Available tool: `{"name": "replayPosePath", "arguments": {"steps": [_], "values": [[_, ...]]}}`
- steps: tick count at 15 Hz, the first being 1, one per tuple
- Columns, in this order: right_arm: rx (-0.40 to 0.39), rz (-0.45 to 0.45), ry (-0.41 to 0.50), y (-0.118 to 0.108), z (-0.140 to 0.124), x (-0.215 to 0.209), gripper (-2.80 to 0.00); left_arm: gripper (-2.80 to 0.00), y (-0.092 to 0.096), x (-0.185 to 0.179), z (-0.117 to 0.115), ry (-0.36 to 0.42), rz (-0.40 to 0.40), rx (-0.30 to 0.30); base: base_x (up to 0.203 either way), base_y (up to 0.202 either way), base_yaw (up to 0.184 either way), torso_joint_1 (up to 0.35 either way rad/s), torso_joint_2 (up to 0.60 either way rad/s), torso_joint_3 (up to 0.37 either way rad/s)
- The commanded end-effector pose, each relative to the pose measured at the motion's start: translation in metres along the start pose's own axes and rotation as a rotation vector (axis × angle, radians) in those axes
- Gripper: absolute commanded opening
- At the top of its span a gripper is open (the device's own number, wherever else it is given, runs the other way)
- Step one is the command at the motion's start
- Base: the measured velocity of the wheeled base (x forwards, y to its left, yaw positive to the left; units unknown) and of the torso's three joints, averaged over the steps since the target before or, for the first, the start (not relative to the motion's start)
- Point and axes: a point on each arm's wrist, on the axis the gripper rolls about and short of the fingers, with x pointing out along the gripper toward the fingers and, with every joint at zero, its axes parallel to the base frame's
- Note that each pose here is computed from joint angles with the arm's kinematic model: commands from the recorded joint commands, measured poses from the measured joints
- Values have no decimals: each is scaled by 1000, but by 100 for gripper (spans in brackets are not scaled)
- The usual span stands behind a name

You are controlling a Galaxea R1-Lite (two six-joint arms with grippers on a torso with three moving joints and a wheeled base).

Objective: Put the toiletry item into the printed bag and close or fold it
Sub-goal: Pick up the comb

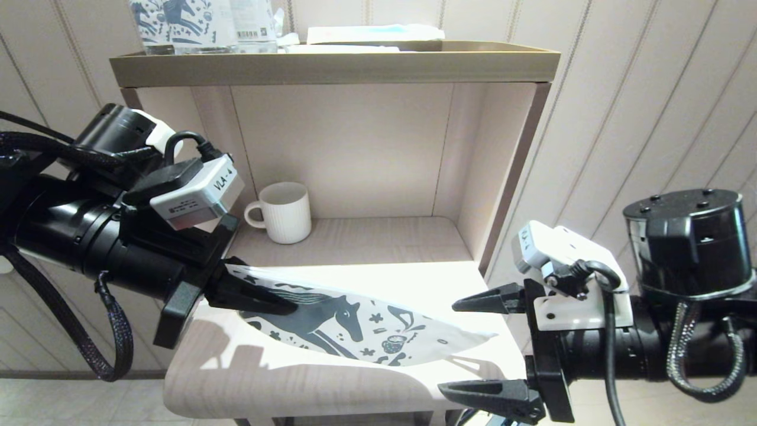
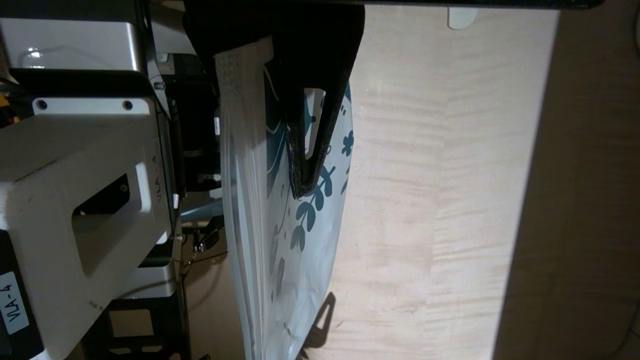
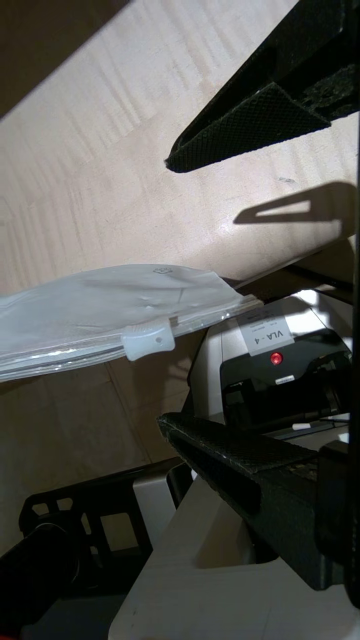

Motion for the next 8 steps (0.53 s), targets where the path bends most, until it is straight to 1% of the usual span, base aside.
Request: {"name": "replayPosePath", "arguments": {"steps": [1,8], "values": [[-1,6,3,-1,0,3,0,-280,1,1,-1,-2,-8,-1,0,0,0,0,0,0],[10,15,20,-4,-2,10,0,-280,4,2,-4,4,-5,-12,0,0,0,0,0,0]]}}
